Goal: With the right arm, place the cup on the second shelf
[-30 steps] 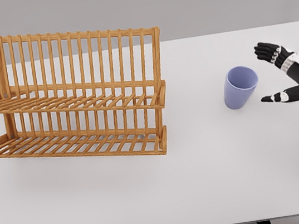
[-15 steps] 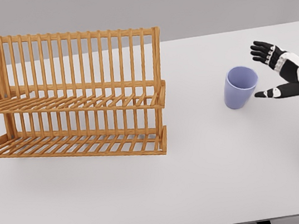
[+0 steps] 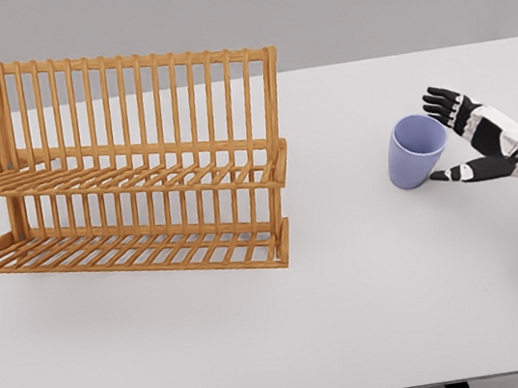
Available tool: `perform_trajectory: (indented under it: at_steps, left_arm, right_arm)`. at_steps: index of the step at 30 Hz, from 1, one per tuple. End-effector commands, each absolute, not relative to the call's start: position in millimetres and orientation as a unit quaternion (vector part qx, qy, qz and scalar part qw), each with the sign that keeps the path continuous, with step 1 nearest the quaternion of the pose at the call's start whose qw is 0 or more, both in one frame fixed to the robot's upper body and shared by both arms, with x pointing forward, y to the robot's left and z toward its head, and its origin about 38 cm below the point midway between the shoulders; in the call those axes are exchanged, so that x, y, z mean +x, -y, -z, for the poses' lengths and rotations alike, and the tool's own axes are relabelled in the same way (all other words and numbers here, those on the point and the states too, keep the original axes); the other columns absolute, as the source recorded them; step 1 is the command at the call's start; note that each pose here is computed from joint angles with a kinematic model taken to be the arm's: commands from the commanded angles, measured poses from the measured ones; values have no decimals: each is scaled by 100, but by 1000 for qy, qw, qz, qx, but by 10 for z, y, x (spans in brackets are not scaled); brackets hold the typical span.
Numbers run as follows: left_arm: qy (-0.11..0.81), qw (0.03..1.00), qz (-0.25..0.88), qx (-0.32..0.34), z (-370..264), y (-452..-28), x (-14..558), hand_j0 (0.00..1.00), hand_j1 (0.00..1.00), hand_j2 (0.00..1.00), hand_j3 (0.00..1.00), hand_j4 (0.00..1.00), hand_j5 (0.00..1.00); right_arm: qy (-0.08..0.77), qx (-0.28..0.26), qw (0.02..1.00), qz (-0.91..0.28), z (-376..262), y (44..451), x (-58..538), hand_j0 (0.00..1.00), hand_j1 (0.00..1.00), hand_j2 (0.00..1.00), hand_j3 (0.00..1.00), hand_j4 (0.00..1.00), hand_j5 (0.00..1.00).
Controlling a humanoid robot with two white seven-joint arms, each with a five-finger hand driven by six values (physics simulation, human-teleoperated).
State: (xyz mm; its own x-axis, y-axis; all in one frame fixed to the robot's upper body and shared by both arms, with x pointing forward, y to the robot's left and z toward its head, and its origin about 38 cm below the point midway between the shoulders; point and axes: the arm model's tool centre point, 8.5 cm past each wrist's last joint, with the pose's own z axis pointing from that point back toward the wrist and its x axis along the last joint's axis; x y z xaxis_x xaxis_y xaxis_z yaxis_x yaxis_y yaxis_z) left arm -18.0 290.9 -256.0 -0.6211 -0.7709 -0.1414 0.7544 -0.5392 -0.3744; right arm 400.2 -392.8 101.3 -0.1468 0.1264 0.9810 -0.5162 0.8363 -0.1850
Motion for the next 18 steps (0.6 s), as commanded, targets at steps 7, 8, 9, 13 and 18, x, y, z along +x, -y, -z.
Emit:
perform_trajectory:
  at_steps: [7, 8, 9, 13, 18]
  left_arm:
    - [-204, 435, 877, -20, 2560, -2911, -180, 100, 100, 100, 100, 100, 100]
    - [-204, 435, 877, -20, 2560, -2911, -180, 100, 100, 100, 100, 100, 100]
    - [-204, 435, 877, -20, 2560, -2911, -180, 100, 100, 100, 100, 100, 100]
    - [-204, 435, 877, -21, 2560, -2909, -181, 100, 100, 100, 100, 100, 100]
    - [-204, 435, 877, -21, 2560, -2909, -181, 100, 100, 100, 100, 100, 100]
  right_arm:
    - [709, 146, 644, -248, -921, 3851, 3997, 100, 100, 100, 100, 100, 100]
    - [709, 147, 644, -247, -918, 3845, 4000, 100, 100, 100, 100, 100, 100]
    - [709, 146, 644, -246, -911, 3852, 3996, 100, 100, 100, 100, 100, 100]
    - [707, 147, 647, -243, -875, 3845, 3993, 100, 100, 100, 100, 100, 100]
    - [708, 152, 646, -240, -855, 3800, 4001, 100, 100, 100, 100, 100, 100]
